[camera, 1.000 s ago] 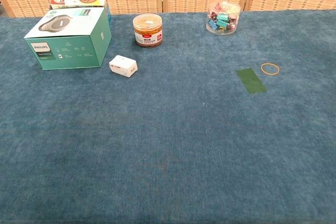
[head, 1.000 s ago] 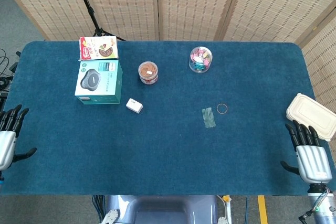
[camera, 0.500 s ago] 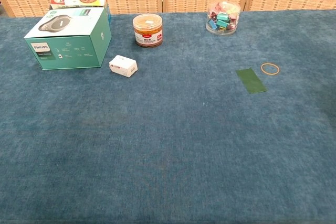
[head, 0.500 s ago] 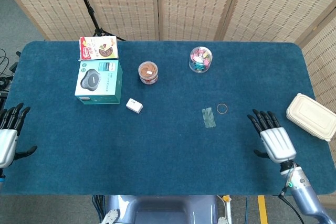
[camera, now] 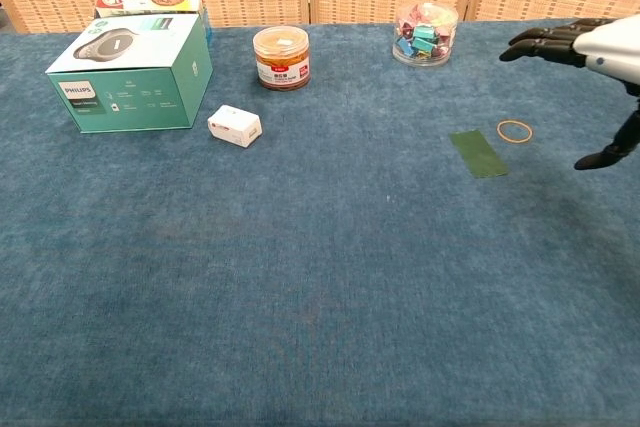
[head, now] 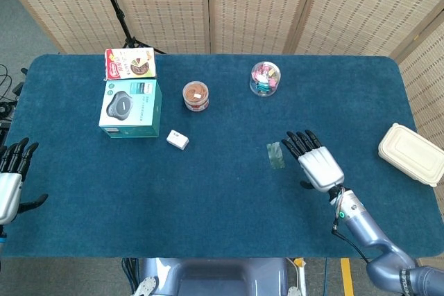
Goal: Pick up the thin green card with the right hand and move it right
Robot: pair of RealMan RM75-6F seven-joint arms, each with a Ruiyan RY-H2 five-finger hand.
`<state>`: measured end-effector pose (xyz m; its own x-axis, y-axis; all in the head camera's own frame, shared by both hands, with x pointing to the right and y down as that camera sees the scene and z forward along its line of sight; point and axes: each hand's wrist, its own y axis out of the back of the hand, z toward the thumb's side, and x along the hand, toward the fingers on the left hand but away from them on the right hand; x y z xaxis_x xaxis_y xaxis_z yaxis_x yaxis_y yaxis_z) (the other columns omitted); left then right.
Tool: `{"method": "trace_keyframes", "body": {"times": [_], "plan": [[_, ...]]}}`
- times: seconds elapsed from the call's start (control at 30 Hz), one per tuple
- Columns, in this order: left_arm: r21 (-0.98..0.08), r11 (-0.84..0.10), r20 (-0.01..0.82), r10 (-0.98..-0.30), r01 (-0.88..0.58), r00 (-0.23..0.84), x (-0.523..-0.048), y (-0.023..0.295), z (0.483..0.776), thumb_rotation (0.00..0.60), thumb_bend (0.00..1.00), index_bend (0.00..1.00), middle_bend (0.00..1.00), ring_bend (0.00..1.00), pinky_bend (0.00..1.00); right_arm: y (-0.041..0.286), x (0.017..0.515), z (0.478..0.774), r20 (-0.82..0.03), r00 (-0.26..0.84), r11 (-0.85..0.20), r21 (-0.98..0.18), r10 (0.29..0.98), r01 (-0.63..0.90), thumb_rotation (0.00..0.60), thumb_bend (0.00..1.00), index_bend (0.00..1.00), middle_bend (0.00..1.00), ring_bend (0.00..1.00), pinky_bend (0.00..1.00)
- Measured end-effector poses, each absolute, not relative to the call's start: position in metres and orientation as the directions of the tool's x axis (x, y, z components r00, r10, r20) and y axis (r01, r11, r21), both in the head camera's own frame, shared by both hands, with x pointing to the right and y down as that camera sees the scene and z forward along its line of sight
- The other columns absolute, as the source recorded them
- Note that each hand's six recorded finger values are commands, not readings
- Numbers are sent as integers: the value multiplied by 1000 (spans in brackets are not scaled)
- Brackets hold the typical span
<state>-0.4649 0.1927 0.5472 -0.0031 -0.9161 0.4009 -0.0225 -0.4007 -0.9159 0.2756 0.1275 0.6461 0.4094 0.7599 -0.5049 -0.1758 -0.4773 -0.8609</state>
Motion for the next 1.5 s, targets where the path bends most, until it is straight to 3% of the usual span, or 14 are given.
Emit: {"method": "trace_keyframes", "body": {"times": [0.57,1.5], "plan": [[-917,-399,399,-917,-12,-23,-466,192,550,600,0,0,0,0,0,109,227,698,-553,423,-506,-832,718,-227,600,0,0,0,0,0],[-910,-415,415,-909,-14,-38,-468,189,553,600,0,0,0,0,0,101,222,723,-541,422,-482,-841,727,-247,600,0,0,0,0,0]]}}
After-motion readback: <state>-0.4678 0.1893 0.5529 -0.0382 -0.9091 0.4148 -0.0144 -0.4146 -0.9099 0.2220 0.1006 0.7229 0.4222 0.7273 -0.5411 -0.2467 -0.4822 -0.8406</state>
